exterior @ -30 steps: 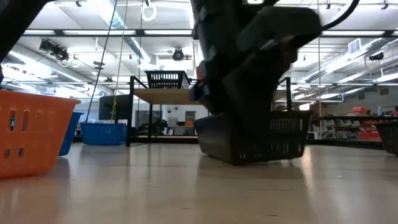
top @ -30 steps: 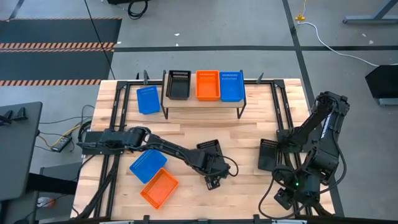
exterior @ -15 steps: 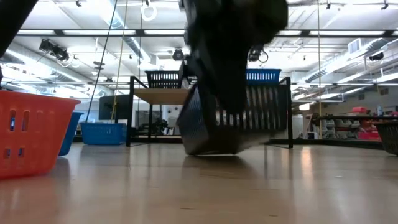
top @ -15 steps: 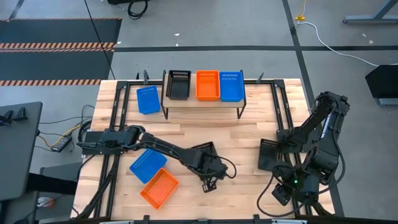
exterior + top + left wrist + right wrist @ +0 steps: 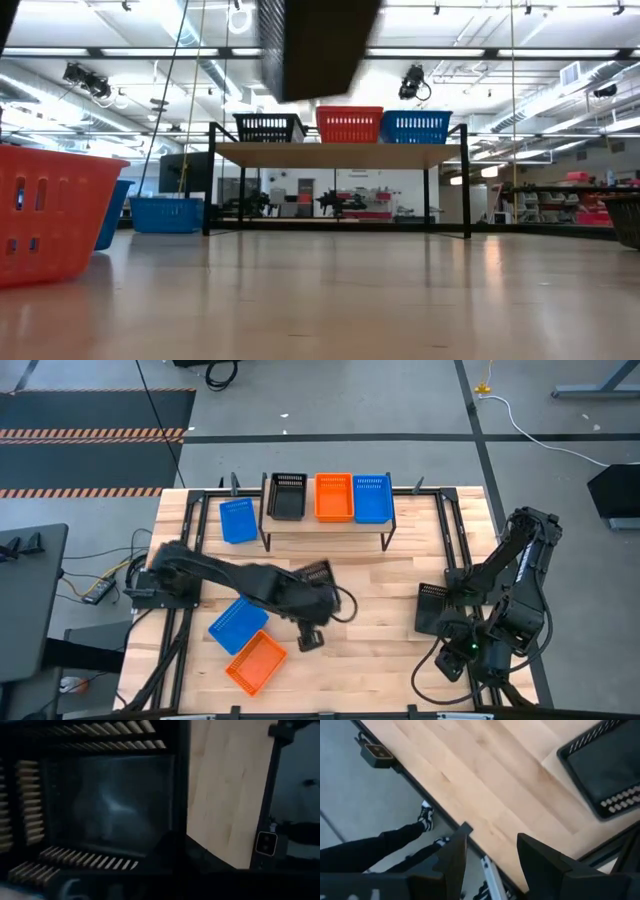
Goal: Stack baskets on shelf by color
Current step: Stack the bottom black bin on top of the black bin on the shelf
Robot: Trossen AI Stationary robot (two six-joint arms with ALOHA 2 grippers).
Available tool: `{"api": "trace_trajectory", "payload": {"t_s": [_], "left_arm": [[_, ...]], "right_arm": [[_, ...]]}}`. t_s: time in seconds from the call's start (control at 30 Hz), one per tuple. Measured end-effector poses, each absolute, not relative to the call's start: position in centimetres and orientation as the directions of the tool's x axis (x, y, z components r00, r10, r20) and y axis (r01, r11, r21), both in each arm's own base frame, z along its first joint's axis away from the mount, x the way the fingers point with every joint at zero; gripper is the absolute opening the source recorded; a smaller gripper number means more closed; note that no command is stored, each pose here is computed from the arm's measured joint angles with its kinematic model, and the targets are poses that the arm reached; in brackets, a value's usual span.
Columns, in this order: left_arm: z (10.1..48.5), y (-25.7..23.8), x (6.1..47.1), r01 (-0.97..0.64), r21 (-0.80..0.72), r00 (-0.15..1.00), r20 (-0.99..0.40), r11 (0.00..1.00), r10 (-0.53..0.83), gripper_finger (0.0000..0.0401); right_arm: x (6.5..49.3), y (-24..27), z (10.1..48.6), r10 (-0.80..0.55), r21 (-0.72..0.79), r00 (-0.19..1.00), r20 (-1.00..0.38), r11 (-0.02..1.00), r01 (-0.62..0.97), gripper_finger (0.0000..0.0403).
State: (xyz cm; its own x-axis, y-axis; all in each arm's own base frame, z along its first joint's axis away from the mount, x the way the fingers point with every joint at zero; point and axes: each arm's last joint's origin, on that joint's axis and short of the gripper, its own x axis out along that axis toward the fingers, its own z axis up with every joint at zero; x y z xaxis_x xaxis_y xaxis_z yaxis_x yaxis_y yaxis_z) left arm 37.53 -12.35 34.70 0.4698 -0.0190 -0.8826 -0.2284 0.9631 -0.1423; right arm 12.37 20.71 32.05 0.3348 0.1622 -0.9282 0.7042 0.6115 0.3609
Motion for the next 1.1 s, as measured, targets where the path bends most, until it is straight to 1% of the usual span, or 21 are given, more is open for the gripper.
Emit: {"api": "trace_trajectory", "payload": {"t_s": [0.13,0.27,0.43,0.57,0.67,0.77,0.9,1.1], "left_arm": [[38.3,-10.9,34.6,-0.201,-0.078,0.53,-0.847,0.976,0.041,0.0005],[40.5,-9.4,32.0,-0.185,0.056,0.55,-0.822,0.981,0.151,0.0005],[41.2,-6.6,30.2,-0.199,0.174,0.463,-0.851,0.964,0.249,0.0005],[41.1,-4.4,30.2,-0.19,0.229,0.413,-0.863,0.955,0.289,0.0005],[41.1,-3.1,30.4,-0.142,0.274,0.402,-0.862,0.951,0.308,0.0006],[41.1,-1.6,30.5,-0.075,0.344,0.385,-0.856,0.936,0.345,0.0006],[41.4,0.8,30.2,0.013,0.411,0.358,-0.853,0.911,0.38,0.0007],[41.3,4.9,29.7,0.14,0.412,0.317,-0.88,0.9,0.354,0.0007]], "right_arm": [[12.4,20.5,32.0,0.127,0.345,0.349,-0.929,0.641,0.686,0.0181],[12.5,20.1,31.9,0.098,0.317,0.342,-0.935,0.668,0.673,0.0181],[13.1,19.5,31.9,0.058,0.289,0.355,-0.933,0.708,0.644,0.0181],[13.8,19.0,31.9,0.037,0.283,0.369,-0.929,0.715,0.639,0.0181],[14.4,18.6,31.9,0.022,0.283,0.377,-0.926,0.703,0.653,0.0181],[15.0,18.1,32.0,-0.019,0.289,0.411,-0.911,0.681,0.672,0.0181],[15.8,17.4,32.0,-0.058,0.314,0.438,-0.897,0.616,0.722,0.0181],[17.1,16.2,32.1,-0.1,0.327,0.453,-0.886,0.559,0.762,0.0181]]}}
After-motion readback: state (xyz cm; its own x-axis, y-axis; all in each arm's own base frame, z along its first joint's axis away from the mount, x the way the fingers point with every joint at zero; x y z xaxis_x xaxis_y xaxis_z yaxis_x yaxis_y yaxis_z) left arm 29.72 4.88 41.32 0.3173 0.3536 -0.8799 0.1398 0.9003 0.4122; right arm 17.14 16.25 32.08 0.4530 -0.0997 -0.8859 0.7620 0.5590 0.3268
